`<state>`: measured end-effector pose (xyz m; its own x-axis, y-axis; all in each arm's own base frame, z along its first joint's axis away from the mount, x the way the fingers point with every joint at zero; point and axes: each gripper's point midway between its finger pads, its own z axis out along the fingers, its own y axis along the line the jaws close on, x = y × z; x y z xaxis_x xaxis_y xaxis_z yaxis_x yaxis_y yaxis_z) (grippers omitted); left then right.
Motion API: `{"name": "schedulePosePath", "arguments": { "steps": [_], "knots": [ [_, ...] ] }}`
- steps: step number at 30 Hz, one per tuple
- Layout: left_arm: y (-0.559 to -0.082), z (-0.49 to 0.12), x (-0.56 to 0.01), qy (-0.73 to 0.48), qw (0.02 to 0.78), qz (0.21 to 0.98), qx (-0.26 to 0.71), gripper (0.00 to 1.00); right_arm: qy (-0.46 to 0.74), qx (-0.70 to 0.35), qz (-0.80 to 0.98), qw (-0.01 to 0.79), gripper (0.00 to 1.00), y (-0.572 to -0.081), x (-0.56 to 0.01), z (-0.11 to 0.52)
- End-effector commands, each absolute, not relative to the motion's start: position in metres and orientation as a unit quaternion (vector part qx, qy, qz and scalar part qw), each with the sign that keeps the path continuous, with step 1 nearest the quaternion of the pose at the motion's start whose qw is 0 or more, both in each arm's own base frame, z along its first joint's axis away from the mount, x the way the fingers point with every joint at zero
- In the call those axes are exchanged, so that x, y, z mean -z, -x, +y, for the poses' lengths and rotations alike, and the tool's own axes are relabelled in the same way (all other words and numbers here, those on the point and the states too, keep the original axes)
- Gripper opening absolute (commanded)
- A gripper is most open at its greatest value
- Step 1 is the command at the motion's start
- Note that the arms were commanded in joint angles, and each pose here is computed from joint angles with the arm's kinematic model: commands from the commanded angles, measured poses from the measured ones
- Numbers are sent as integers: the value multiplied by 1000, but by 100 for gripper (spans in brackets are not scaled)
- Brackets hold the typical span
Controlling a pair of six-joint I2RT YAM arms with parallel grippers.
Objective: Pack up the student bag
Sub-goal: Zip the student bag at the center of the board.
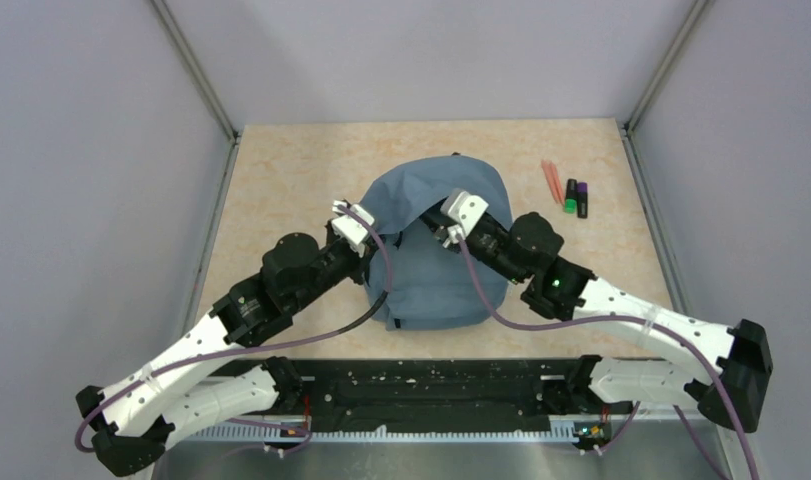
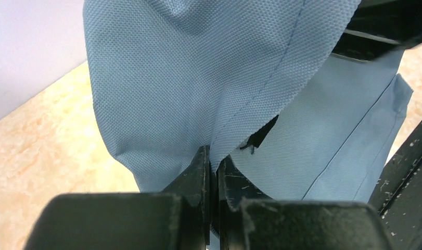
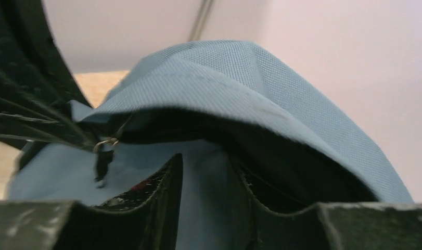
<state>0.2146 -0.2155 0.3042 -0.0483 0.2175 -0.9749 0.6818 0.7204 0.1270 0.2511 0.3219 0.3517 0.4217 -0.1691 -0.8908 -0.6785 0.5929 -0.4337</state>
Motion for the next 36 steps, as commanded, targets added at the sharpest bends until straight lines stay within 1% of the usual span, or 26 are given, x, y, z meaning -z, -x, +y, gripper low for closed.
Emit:
{"name": "schedulePosePath", "arguments": {
  "steps": [1, 3, 4, 6, 9, 12, 17, 18, 21, 29, 30, 32, 36],
  "knots": [
    [-219, -209, -359, -242, 658, 677, 224, 0, 375, -305, 532, 695, 44, -208, -366, 312],
    [-219, -212, -364, -224, 649, 686, 242, 0, 376, -350, 533, 673, 55, -189, -352, 310],
    [-219, -214, -366, -221, 646, 688, 246, 0, 372, -372, 531, 664, 58, -180, -349, 309],
    [-218, -216, -372, -217, 642, 690, 255, 0, 369, -402, 523, 655, 62, -167, -348, 306],
    [-217, -219, -376, -218, 640, 689, 262, 0, 353, -442, 513, 645, 63, -155, -357, 303],
    [-218, -217, -377, -217, 644, 687, 258, 0, 351, -495, 498, 619, 59, -140, -367, 314],
    [-216, -218, -377, -218, 643, 686, 263, 0, 286, -527, 537, 593, 47, -160, -374, 334],
    [-216, -219, -377, -218, 643, 685, 264, 0, 276, -529, 542, 592, 47, -166, -375, 338],
    [-216, -220, -377, -219, 642, 685, 267, 0, 270, -523, 550, 592, 45, -176, -375, 349],
    [-215, -221, -378, -217, 641, 684, 271, 0, 254, -498, 552, 619, 46, -198, -382, 363],
    [-215, -221, -378, -217, 642, 684, 271, 0, 257, -497, 551, 619, 44, -199, -383, 366],
    [-216, -221, -378, -217, 641, 684, 271, 0, 266, -492, 553, 618, 38, -201, -380, 373],
    [-216, -219, -381, -213, 645, 683, 268, 0, 274, -478, 561, 618, 21, -206, -378, 377]
  ]
}}
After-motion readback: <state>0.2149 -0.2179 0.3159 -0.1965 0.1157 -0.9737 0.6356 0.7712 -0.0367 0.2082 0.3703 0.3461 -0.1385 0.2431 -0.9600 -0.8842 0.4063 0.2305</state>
